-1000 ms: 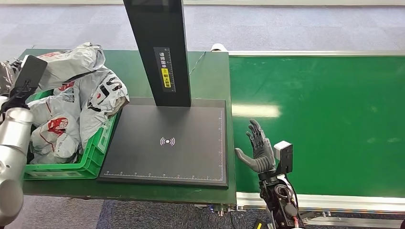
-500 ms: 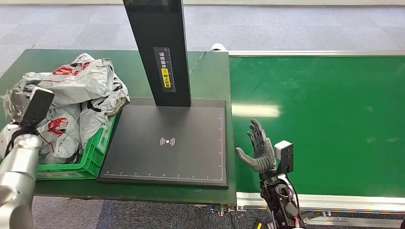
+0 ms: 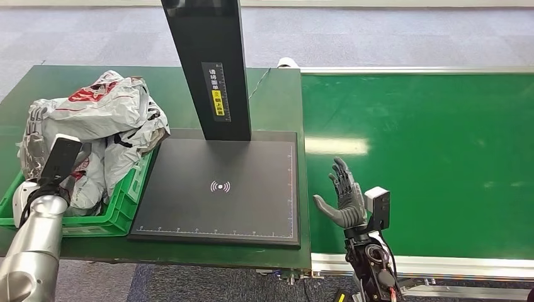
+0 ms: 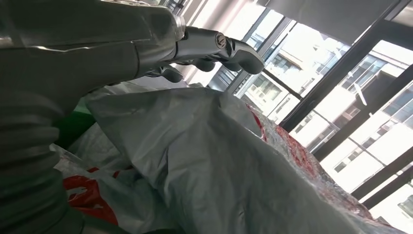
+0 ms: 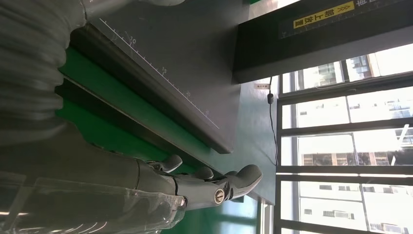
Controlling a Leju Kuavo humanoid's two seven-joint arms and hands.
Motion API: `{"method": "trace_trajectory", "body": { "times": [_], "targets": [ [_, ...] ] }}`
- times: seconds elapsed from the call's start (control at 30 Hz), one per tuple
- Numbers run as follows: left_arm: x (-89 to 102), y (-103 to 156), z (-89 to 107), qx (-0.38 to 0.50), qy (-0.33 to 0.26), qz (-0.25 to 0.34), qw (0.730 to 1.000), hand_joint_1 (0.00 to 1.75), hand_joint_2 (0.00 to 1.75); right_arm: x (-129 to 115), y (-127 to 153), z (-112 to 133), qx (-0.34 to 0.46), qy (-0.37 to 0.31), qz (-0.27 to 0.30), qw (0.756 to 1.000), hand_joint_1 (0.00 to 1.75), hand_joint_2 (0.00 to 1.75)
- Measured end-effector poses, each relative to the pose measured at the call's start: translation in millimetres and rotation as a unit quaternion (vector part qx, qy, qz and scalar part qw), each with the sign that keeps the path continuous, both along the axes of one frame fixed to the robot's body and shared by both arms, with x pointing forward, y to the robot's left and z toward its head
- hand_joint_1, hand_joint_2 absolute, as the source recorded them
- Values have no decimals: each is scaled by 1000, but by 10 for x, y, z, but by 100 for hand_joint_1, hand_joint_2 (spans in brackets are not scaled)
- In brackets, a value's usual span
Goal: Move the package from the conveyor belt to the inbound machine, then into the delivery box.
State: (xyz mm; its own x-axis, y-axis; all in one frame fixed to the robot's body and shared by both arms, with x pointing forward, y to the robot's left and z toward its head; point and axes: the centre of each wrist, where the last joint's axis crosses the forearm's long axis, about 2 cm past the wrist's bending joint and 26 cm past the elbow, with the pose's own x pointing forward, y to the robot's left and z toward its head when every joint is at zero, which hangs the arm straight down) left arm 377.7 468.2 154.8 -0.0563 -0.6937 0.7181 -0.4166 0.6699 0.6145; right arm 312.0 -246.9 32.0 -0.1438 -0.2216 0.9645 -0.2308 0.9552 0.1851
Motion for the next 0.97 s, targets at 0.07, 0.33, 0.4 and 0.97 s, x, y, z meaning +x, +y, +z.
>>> {"method": "trace_trajectory", "body": {
  "times": [0.07, 0.33, 0.4, 0.97],
  "targets": [
    [-50, -21, -22, -5, -18, -5, 1000, 0, 175, -3, -3, -3, -1, 0, -1, 1000, 0, 175],
    [-463, -283, -88, -69, -188, 21, 980, 0, 175, -54, -16, -44, -1, 6, -7, 1000, 0, 175],
    [-635, -337, -100, -77, -232, 40, 969, 0, 175, -62, -17, -51, 0, 6, -8, 1000, 0, 175],
    [-1673, -914, 82, -150, -372, 28, 916, 0, 175, -137, -38, -83, 0, 12, -19, 1000, 0, 175]
  ]
}}
